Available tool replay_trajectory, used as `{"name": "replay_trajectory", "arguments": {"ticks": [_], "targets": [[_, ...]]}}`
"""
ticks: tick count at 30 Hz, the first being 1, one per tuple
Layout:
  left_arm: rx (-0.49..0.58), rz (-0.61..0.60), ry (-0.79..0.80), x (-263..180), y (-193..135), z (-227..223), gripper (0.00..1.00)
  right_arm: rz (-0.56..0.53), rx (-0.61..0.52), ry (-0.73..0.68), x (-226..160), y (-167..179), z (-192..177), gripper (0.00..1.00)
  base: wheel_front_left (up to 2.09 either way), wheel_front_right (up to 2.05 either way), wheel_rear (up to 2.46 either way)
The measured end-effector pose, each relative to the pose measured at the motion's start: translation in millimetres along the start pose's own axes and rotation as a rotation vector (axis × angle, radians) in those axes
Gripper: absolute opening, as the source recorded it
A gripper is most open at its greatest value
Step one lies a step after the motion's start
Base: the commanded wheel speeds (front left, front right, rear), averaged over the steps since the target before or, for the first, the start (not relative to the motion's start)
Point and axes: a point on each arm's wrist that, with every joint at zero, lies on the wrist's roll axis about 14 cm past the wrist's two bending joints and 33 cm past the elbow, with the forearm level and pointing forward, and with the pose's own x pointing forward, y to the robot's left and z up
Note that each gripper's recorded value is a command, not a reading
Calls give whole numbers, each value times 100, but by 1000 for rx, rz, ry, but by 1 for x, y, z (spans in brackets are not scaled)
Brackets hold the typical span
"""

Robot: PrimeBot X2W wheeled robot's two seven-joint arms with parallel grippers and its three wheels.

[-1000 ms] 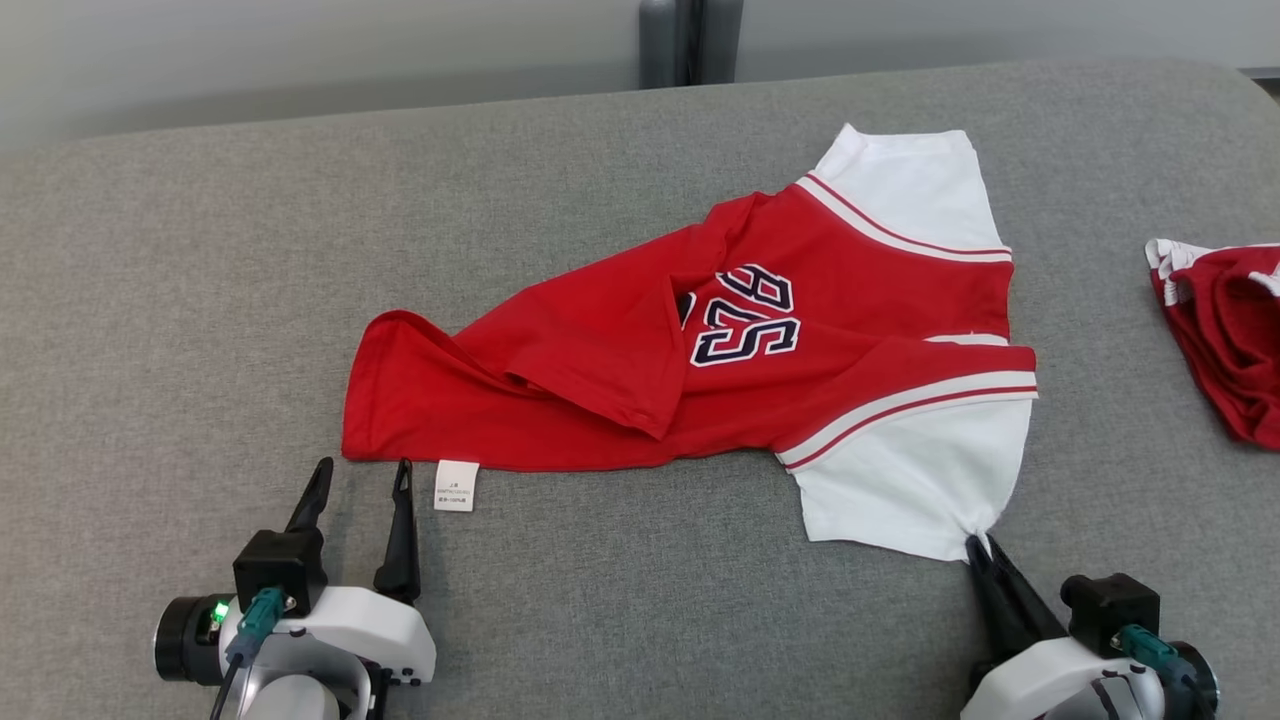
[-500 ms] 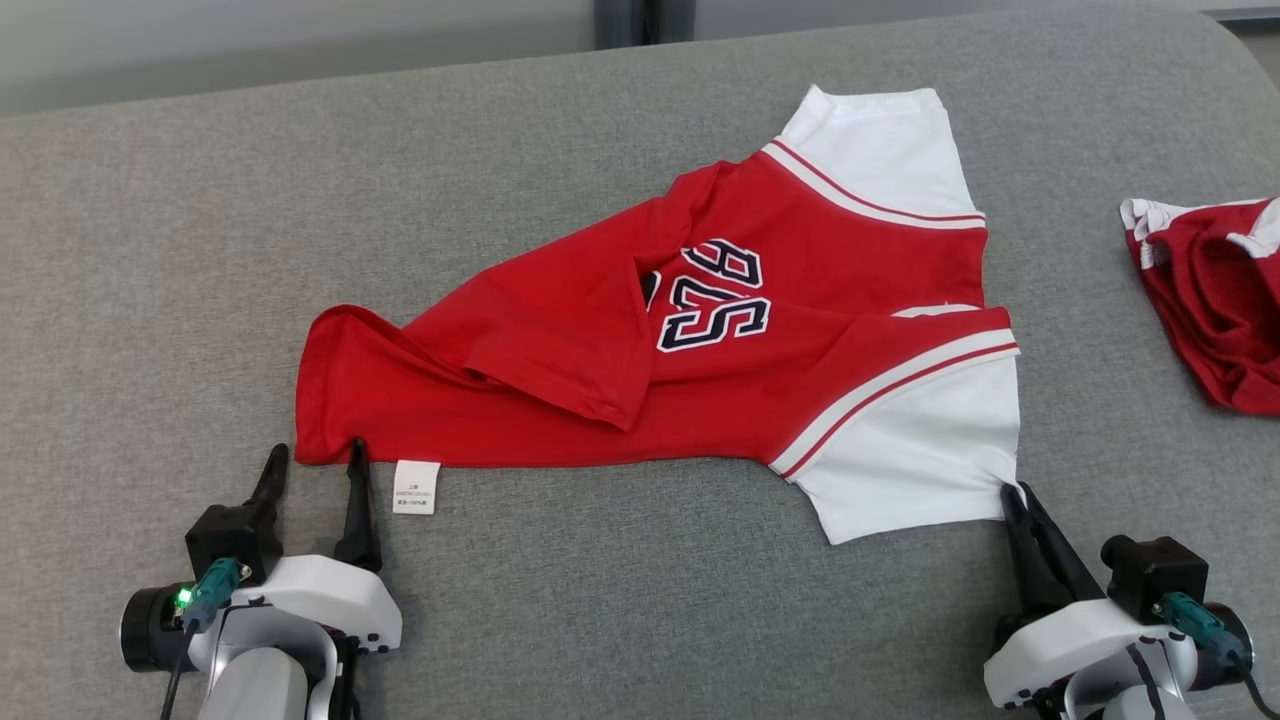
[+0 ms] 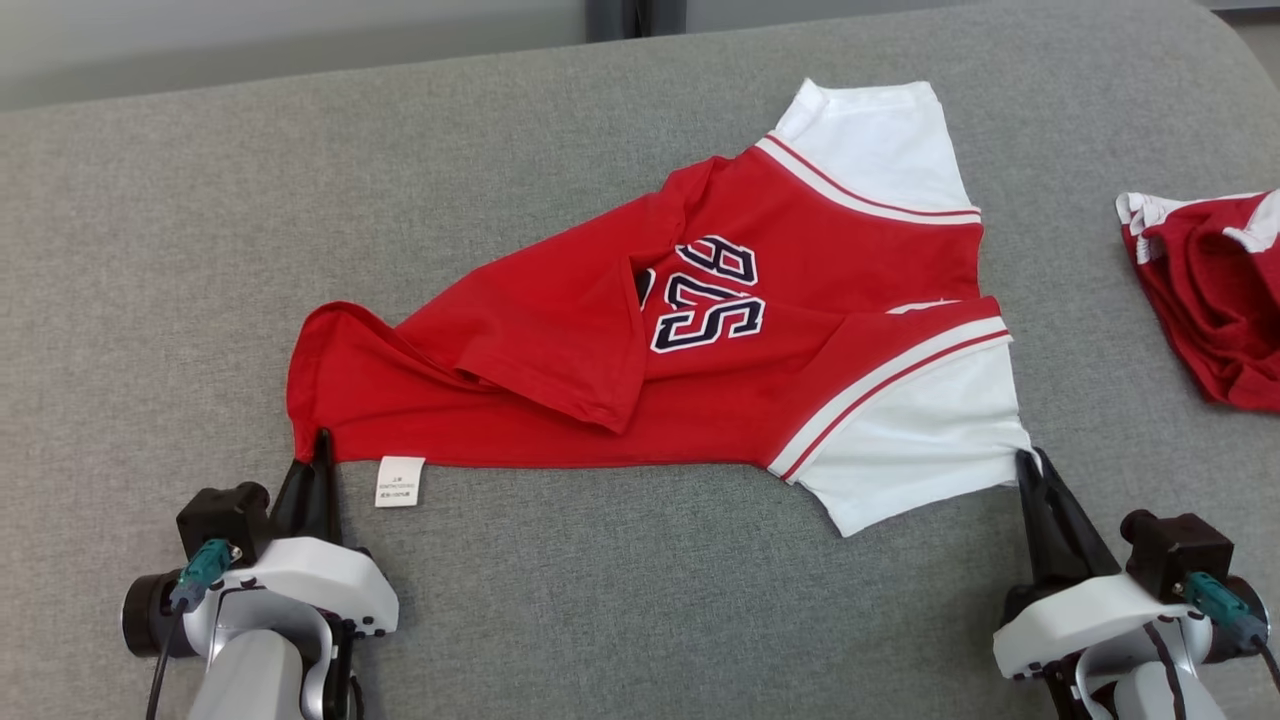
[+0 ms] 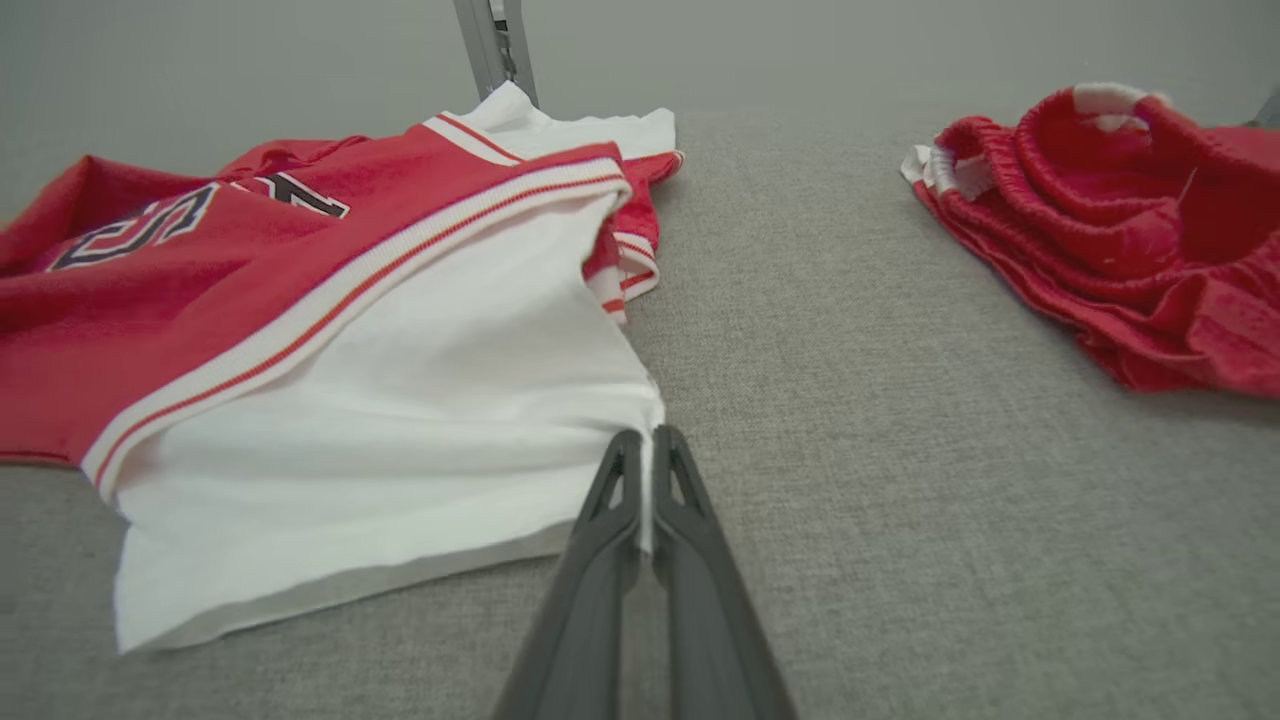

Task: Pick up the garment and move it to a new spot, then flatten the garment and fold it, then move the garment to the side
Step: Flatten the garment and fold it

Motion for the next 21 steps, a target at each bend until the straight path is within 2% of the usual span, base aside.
{"name": "replay_trajectory", "arguments": {"ticks": [4, 11, 21], "targets": [[-4, -15, -48, -11, -3, 14, 0, 17, 17, -83, 3, 6, 27, 0, 0, 0, 0], [46, -64, -279, -28, -14, 91, 0, 75, 25, -313, 5, 24, 107, 0, 0, 0, 0], [221, -127, -651, -63, -21, 240, 0, 180, -94, -742, -25, 45, 273, 0, 0, 0, 0]]}}
